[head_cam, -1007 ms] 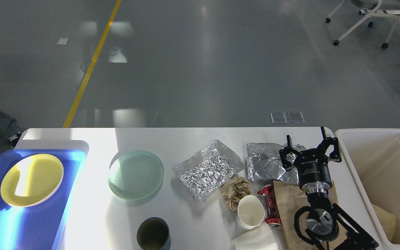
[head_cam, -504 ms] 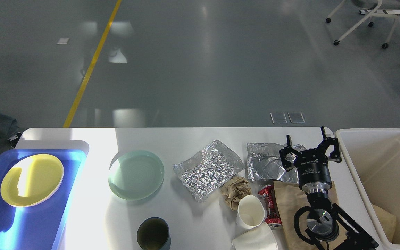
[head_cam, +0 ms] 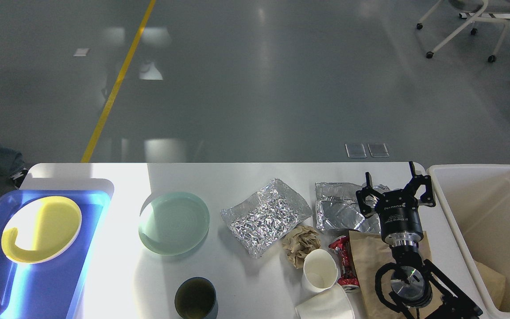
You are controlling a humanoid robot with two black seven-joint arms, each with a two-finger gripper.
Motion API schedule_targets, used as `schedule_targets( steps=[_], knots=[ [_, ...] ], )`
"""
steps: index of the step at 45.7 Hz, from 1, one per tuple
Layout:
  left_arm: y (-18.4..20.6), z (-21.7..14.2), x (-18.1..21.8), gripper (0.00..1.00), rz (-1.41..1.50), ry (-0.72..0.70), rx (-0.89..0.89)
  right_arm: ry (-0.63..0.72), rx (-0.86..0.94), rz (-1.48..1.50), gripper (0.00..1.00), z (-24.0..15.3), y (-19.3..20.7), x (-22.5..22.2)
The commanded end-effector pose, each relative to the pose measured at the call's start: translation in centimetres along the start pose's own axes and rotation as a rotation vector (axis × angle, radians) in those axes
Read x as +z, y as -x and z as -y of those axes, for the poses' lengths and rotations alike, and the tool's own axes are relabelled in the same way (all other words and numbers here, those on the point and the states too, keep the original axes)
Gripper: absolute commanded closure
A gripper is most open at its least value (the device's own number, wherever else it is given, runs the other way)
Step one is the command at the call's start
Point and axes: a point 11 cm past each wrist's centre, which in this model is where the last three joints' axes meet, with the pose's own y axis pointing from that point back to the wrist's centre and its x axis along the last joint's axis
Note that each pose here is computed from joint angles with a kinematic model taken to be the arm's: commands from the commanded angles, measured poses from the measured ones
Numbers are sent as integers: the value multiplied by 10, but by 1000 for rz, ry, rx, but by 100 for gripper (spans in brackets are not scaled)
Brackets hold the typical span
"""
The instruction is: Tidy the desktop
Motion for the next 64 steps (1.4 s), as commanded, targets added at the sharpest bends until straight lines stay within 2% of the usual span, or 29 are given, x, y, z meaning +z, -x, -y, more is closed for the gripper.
schedule_targets(
  steps=[1,14,19,30,43,54,59,64],
  knots=[
    [0,-1,-2,21,-6,3,3,0,1,0,0,0,-1,0],
    [6,-3,-8,9,-11,-4,-26,-1,0,0,0,0,0,0],
    [6,-12,-14,8,-24,-10,-46,1,2,-1,0,-1,-1,0],
    [-1,-60,26,5,75,0,-142,-1,1,-1,0,0,0,0],
    [-8,-143,119,4,224,76,-111,0,2,-1,0,0,-1,0],
    [37,-230,216,4,385,156,-84,-1,1,-1,0,0,0,0],
    [59,-250,248,4,422,173,-82,1,0,-1,0,0,0,0],
    [63,-262,261,4,436,190,-60,0,2,-1,0,0,-1,0]
  ],
)
